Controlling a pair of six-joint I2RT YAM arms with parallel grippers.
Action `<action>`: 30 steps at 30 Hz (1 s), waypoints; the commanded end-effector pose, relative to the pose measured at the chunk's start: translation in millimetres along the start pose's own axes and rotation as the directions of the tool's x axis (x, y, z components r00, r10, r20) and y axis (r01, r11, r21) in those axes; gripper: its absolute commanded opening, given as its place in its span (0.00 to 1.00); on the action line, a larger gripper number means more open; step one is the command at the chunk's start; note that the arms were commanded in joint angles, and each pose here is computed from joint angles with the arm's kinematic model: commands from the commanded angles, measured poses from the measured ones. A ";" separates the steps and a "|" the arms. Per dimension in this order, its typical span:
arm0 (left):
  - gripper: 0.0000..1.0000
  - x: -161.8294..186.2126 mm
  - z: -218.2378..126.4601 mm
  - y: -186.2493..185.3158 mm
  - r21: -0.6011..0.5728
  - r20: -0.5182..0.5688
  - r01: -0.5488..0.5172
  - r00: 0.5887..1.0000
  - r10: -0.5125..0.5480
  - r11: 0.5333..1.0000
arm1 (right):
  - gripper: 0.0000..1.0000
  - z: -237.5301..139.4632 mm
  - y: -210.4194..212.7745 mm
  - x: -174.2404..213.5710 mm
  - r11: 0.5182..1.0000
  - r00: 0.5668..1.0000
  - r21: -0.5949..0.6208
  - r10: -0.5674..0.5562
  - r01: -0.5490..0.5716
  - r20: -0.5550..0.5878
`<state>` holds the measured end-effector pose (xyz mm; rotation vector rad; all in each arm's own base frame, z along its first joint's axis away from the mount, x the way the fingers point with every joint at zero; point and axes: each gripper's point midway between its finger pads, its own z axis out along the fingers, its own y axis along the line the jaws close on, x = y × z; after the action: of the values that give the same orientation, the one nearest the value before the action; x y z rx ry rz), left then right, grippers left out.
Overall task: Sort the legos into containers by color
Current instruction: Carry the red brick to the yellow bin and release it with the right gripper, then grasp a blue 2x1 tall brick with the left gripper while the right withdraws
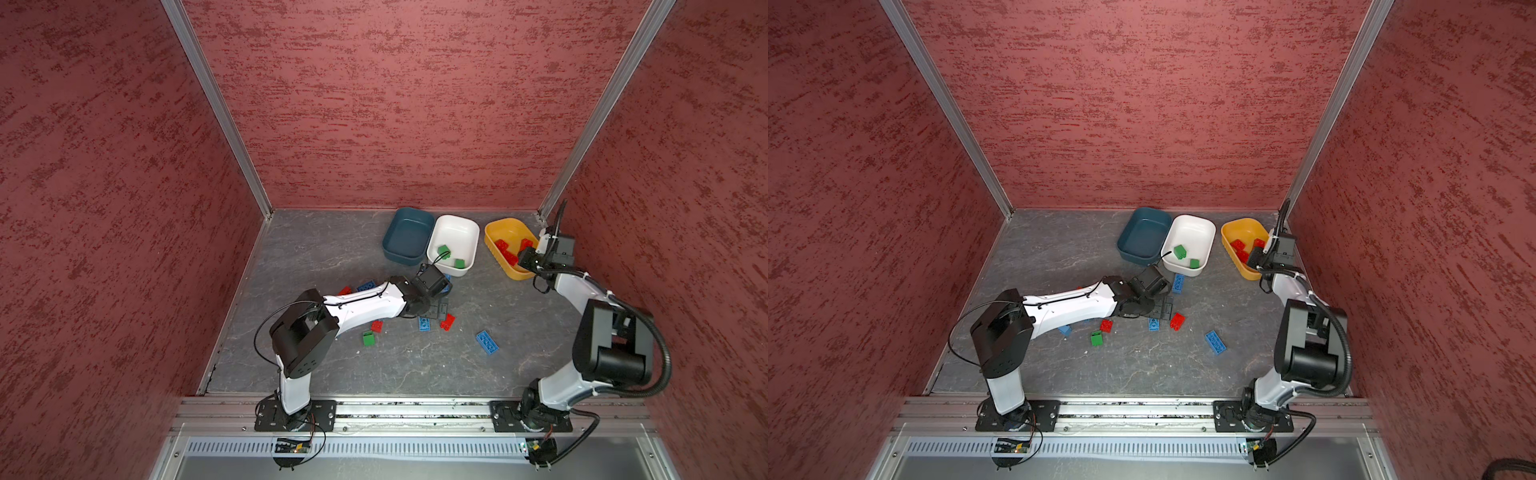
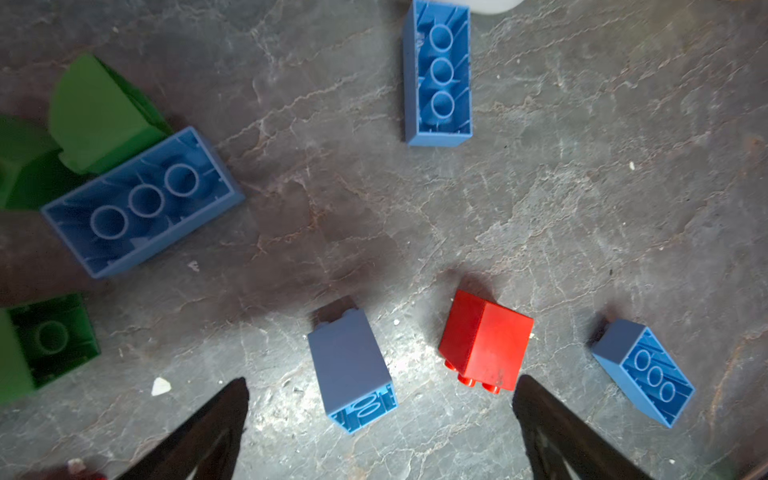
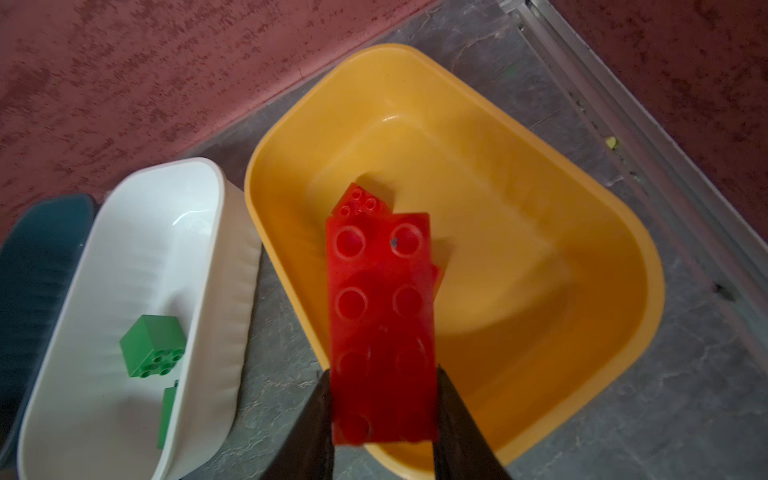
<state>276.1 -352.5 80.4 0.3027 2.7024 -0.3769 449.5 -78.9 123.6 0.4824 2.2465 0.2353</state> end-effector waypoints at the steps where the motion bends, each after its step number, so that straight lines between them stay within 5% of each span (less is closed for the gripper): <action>1: 0.98 8.9 6.5 2.0 -0.024 -0.053 -0.009 0.999 0.008 1.000 | 0.27 22.1 -14.8 1.4 0.996 0.992 0.050 -0.074 0.080 -0.103; 10: 0.86 17.8 20.5 3.1 -0.057 -0.112 -0.020 0.994 0.014 0.998 | 0.39 81.0 -23.7 -24.7 0.991 0.977 0.114 -0.050 0.075 -0.208; 16: 0.75 19.9 27.6 5.8 -0.086 -0.128 -0.019 0.992 0.008 0.996 | 0.55 75.2 -20.8 -40.9 0.988 0.988 0.142 -0.034 0.056 -0.149; 26: 0.59 23.5 35.7 3.8 -0.086 -0.155 -0.030 0.988 0.017 0.996 | 0.69 37.1 15.0 -47.4 0.999 0.998 0.006 -0.038 0.038 -0.043; 30: 0.55 24.3 41.0 7.7 -0.106 -0.167 -0.030 0.986 0.012 0.994 | 0.90 19.9 26.2 -44.8 0.998 0.999 -0.048 -0.037 0.037 -0.008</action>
<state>270.4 -353.9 41.5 0.3333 2.8474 -0.2401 494.7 -83.8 123.8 0.4710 2.3415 0.2209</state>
